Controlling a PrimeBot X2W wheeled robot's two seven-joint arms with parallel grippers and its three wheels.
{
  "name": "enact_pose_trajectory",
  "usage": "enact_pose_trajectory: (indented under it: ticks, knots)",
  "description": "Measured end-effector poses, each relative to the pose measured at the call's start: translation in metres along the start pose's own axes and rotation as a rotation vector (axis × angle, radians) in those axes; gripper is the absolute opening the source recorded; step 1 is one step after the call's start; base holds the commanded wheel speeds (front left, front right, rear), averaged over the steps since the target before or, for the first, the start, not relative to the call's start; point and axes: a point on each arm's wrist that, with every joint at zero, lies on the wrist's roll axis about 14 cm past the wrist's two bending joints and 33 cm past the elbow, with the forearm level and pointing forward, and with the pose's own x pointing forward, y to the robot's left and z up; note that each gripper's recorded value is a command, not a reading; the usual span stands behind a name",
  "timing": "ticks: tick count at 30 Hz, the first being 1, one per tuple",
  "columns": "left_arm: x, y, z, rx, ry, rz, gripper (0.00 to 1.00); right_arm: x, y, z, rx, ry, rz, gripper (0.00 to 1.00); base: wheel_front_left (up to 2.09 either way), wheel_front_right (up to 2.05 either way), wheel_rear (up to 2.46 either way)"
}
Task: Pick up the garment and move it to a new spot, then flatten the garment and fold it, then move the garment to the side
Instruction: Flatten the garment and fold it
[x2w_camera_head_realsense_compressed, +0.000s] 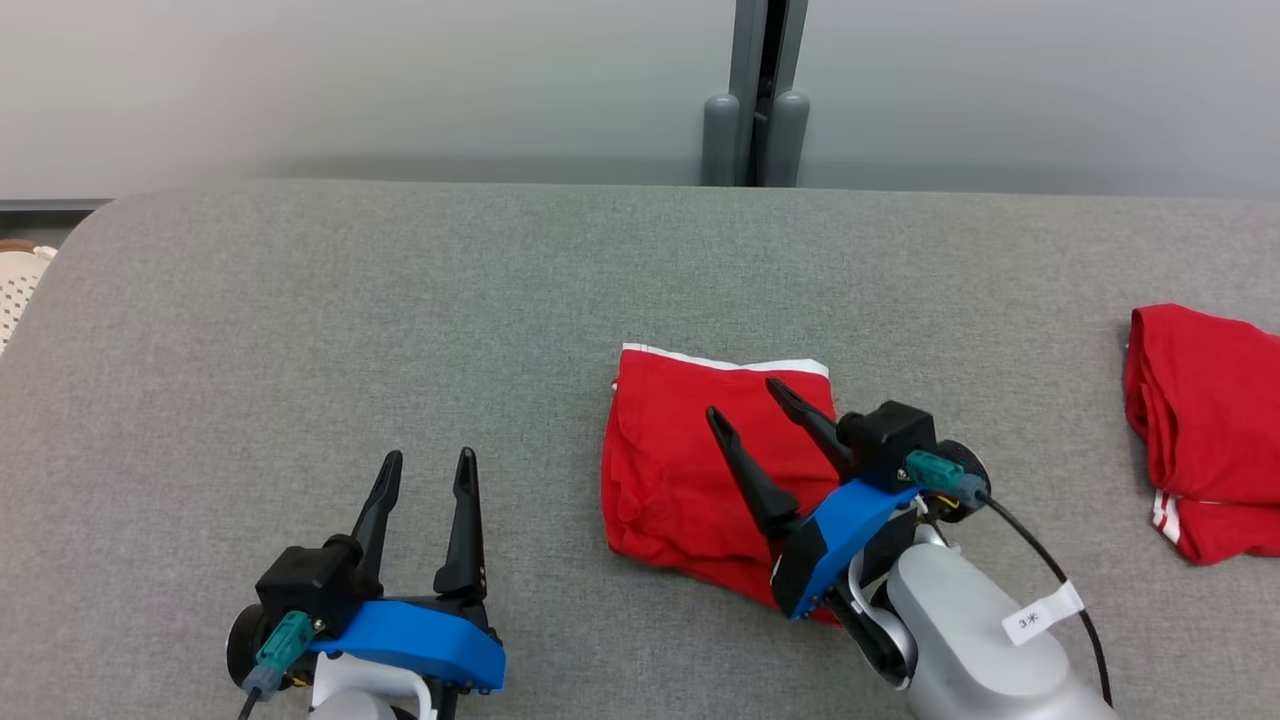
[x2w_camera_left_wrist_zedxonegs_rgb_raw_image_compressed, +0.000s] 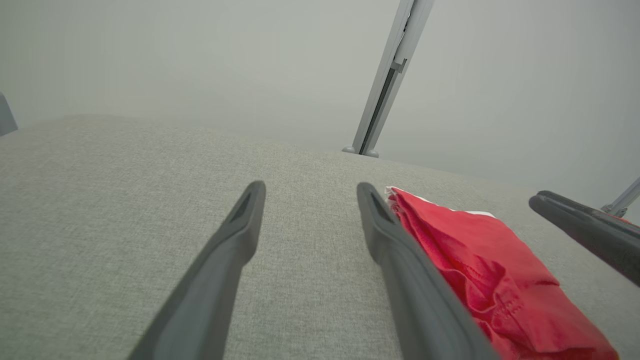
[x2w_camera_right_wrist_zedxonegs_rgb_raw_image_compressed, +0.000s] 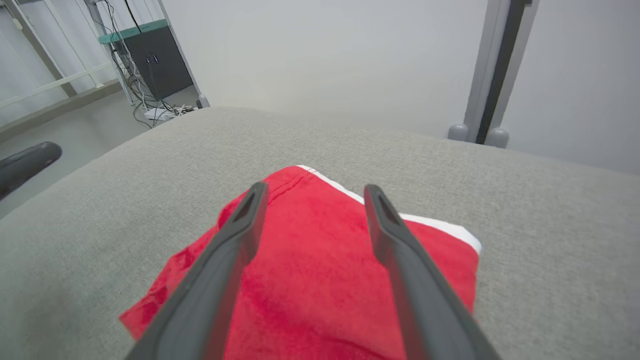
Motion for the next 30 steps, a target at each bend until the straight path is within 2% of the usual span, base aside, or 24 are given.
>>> enact_pose_trajectory:
  ticks: [1, 2, 3, 4, 5, 6, 19, 26, 27, 29, 30]
  knots:
    - [0.000, 0.000, -0.001, 0.001, 0.001, 0.000, 1.00, 0.000, 0.000, -0.002, -0.023, 0.005, 0.002, 1.00, 0.00, 0.00, 0.00]
    - [0.000, 0.000, -0.001, 0.000, 0.003, -0.002, 1.00, -0.001, -0.001, -0.006, -0.036, 0.014, 0.003, 0.82, 0.00, 0.00, 0.00]
    - [0.000, 0.002, -0.002, -0.001, 0.005, 0.001, 1.00, -0.002, 0.001, -0.011, -0.034, 0.027, 0.005, 0.42, 0.00, 0.00, 0.00]
    - [0.000, 0.003, -0.002, 0.000, 0.005, 0.007, 1.00, -0.004, 0.003, -0.018, -0.032, 0.045, 0.011, 0.21, 0.00, 0.00, 0.00]
    - [0.000, 0.006, -0.001, 0.000, 0.004, 0.014, 1.00, -0.004, 0.007, -0.025, -0.035, 0.063, 0.024, 0.02, 0.00, 0.00, 0.00]
    - [0.000, 0.008, -0.001, 0.002, 0.002, 0.021, 1.00, -0.003, 0.011, -0.029, -0.045, 0.077, 0.039, 0.00, 0.00, 0.00, 0.00]
    - [-0.007, 0.034, 0.002, 0.000, -0.006, 0.097, 1.00, -0.005, 0.079, -0.073, -0.085, 0.218, 0.271, 0.00, 0.00, 0.00, 0.00]
    - [-0.004, 0.030, 0.000, 0.002, -0.004, 0.086, 1.00, -0.009, 0.080, -0.069, -0.097, 0.204, 0.273, 0.00, 0.00, 0.00, 0.00]
    - [-0.003, 0.029, 0.001, 0.005, -0.005, 0.082, 1.00, -0.008, 0.077, -0.064, -0.099, 0.189, 0.263, 0.02, 0.00, 0.00, 0.00]
    - [-0.002, 0.027, 0.002, 0.012, -0.011, 0.076, 1.00, -0.007, 0.073, -0.051, -0.093, 0.146, 0.245, 0.26, 0.00, 0.00, 0.00]
    - [-0.001, 0.026, 0.004, 0.012, -0.014, 0.074, 1.00, -0.006, 0.071, -0.044, -0.092, 0.123, 0.236, 0.42, 0.00, 0.00, 0.00]
